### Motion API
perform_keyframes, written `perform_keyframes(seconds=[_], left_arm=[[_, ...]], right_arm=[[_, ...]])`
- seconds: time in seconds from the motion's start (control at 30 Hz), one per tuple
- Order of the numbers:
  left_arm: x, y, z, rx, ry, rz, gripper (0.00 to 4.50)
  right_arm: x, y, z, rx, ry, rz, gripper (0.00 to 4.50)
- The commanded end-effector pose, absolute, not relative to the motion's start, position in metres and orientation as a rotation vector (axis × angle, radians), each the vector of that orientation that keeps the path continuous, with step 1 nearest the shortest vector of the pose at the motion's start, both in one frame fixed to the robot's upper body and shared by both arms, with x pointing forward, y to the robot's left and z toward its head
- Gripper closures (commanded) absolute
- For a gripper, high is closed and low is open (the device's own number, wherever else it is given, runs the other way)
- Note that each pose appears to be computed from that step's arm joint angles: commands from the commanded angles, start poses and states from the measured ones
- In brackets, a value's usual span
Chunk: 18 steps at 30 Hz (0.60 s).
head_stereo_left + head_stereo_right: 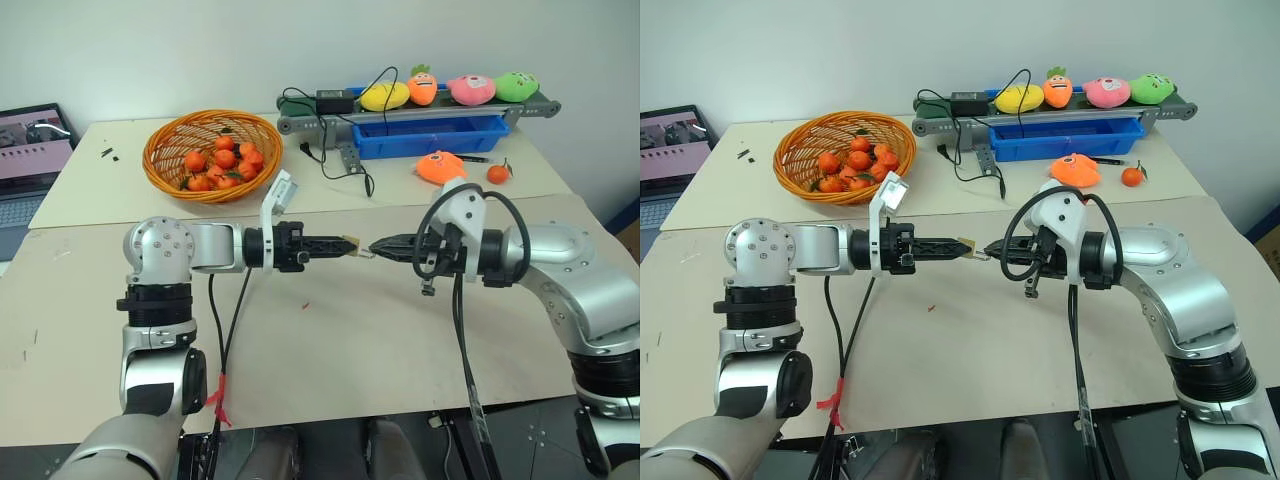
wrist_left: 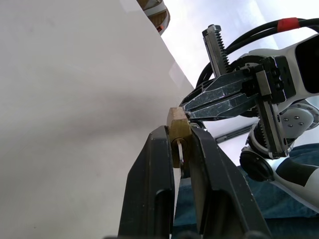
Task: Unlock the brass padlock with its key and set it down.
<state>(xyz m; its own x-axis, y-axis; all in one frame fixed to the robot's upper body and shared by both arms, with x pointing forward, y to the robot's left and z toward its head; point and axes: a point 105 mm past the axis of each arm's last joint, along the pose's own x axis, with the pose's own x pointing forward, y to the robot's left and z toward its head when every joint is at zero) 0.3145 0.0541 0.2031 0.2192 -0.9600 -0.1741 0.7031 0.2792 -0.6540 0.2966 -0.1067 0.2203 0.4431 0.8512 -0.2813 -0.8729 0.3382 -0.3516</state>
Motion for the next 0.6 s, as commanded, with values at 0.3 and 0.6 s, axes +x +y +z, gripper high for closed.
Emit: perform_keyframes(seconds=[0.3,0.6], left_arm=[[0.317,0.056,0.214,-0.47,0.558,-1.231,4.48],[0.319,0.057,0.216,-0.469,0.55,-1.23,4.48]], right_arm=[[0.284,-0.097,0.23,-0.493,0.004,1.169,4.42],[0.283,-0.093,0.222,-0.485,0.024,1.187,4.42]])
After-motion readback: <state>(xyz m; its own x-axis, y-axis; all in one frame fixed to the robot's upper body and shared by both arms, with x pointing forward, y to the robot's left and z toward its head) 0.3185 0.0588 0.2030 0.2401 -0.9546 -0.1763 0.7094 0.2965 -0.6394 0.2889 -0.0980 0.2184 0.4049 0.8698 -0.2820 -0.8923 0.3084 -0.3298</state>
